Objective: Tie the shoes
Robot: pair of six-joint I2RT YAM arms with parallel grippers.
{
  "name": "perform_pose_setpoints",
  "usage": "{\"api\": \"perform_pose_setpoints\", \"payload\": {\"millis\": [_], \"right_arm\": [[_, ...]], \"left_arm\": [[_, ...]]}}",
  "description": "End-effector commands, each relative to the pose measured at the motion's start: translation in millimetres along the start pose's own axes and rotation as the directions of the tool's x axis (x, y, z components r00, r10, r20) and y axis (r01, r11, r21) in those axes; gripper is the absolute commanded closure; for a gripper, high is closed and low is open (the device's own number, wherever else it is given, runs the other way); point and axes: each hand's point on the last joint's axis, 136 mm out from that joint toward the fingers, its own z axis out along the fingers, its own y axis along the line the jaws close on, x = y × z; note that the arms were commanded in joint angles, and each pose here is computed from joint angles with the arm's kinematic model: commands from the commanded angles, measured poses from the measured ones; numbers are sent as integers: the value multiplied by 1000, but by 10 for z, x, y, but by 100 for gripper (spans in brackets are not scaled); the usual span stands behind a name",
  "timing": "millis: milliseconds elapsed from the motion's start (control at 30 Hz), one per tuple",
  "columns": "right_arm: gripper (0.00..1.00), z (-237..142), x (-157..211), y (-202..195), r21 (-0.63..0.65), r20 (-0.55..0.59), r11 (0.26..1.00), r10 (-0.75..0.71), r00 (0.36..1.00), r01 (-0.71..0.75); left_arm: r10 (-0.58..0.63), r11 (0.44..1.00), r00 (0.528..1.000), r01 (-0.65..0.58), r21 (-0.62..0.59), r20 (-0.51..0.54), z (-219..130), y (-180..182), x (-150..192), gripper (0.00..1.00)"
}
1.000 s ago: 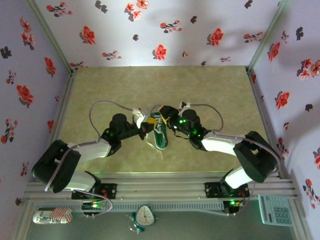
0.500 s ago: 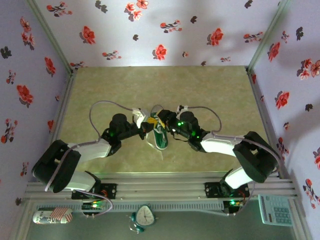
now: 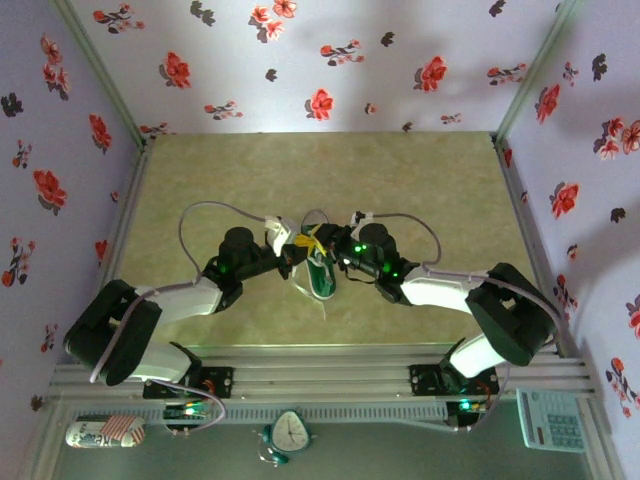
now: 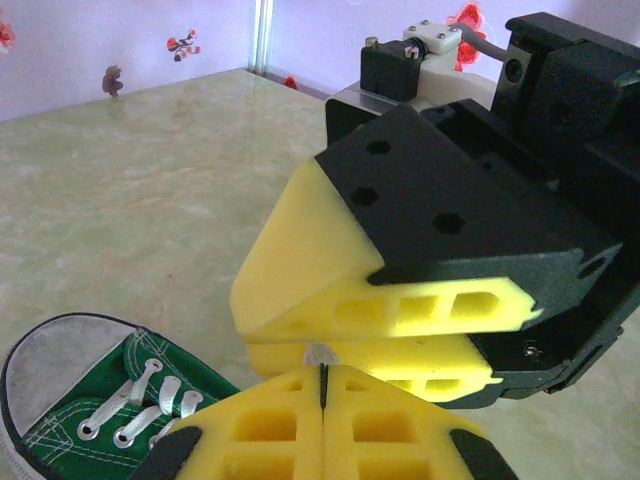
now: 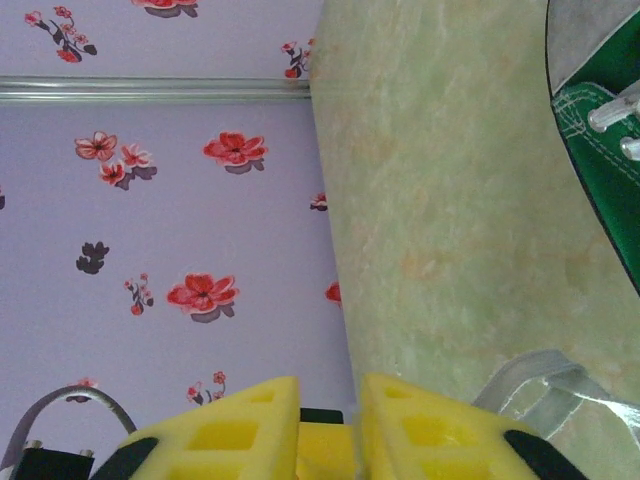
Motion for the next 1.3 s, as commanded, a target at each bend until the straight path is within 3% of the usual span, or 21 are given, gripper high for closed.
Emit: {"api": "perform_pose_setpoints", "payload": {"millis": [0,233,300,367,400,433,500,667,800,1267], "right_arm": [[80,-1,42,52,-24,-13,1000,4,1000,-4],[100,-15,27,19,-13,-2,1000,-1,1000,1],[100,-21,23,15,-6,1,1000,-14,1000,14],[100,-31,7,1,9,9,999,-36,999,36],[100,-42,-6,-7,20,15,998,-54,998,54],[100,-61,-37,-22,38,31,997,-75,997,74],[100,-104,-106,-58,81,56,990,-122,991,117],[100,-230,-302,-114,180,111,962,-226,968,204],[100,-296,-446,-112,217,132,948,-266,955,234],[100,-264,-732,-51,213,153,954,-247,957,212]], "left_arm": [[36,999,999,-36,2,36,36,-15,-133,100],[26,1000,999,-26,2,36,42,-12,-133,100],[18,1000,999,-18,1,37,43,-9,-140,100],[-4,1000,999,4,-9,38,37,5,-153,75],[-14,1000,999,15,-8,41,27,-5,-165,53],[-32,999,999,33,-24,43,-1,14,-175,38],[-61,996,997,64,-69,36,-66,63,-154,27],[-92,976,996,87,-199,-16,-325,174,57,25],[-115,956,979,63,-288,-169,-462,266,401,26],[-197,947,885,61,-315,-422,-257,412,947,29]]}}
